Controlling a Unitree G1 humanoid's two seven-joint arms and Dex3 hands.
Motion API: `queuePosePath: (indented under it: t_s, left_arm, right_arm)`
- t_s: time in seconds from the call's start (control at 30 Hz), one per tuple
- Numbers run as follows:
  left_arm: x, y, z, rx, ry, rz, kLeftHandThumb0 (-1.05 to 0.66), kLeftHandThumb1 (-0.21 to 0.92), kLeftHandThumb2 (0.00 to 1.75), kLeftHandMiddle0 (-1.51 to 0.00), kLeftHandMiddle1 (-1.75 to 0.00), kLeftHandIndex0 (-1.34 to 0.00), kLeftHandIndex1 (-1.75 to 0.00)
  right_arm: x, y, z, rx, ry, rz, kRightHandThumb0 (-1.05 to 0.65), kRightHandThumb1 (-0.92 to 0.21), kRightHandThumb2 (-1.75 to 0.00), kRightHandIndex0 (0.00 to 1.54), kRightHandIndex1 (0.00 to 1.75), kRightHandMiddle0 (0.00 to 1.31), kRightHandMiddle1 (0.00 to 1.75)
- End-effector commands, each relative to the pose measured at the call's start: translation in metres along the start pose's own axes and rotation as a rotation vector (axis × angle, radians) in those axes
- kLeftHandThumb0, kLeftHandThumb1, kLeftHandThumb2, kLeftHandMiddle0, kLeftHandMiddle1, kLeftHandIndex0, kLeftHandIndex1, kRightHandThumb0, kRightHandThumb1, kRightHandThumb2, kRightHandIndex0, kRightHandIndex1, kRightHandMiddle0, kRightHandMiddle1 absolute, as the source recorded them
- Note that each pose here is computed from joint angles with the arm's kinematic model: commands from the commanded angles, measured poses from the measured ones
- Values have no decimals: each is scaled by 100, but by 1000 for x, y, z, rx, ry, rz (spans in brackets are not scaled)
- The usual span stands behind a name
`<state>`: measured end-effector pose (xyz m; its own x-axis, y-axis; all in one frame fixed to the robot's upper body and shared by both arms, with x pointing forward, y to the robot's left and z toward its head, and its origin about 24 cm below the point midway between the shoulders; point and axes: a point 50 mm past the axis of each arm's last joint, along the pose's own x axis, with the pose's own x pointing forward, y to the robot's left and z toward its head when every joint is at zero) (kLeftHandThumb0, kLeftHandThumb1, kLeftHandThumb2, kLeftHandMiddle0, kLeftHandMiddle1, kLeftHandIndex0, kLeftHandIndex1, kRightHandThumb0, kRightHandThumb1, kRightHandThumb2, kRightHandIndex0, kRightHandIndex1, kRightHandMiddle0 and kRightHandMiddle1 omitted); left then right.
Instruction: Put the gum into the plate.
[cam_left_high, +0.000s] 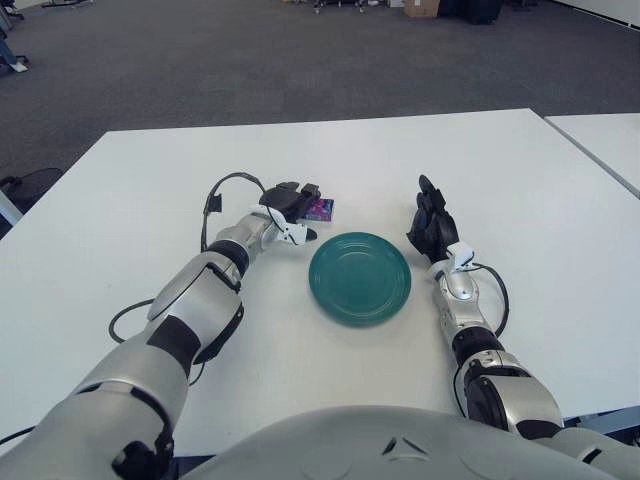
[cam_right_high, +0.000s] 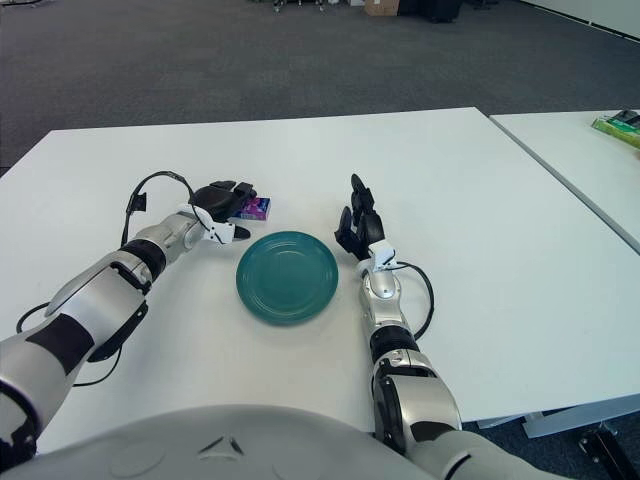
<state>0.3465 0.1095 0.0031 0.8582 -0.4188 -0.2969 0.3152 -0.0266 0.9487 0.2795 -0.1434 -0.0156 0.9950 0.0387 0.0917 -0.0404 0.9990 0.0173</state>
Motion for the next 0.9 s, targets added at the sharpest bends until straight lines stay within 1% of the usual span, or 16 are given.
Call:
queuePosePath:
  t_s: [0.0, 0.43, 0.87]
  left_arm:
    - [-7, -18, -6, 11, 35, -88, -97, 92, 25, -31, -1, -12, -84]
    - [-9, -22, -13, 13, 85, -142, -94, 92, 23, -32, -1, -11, -88]
    - [-11, -29, -12, -10, 98, -184, -92, 92, 23, -40, -5, -12, -89]
  right_arm:
    - [-83, 2, -64, 96, 294, -107, -82, -92, -90, 8, 0, 0, 20]
    - [-84, -2, -62, 85, 284, -132, -84, -92, -89, 8, 0, 0, 19]
    - [-85, -4, -60, 84, 269, -152, -85, -92, -91, 9, 0, 0, 20]
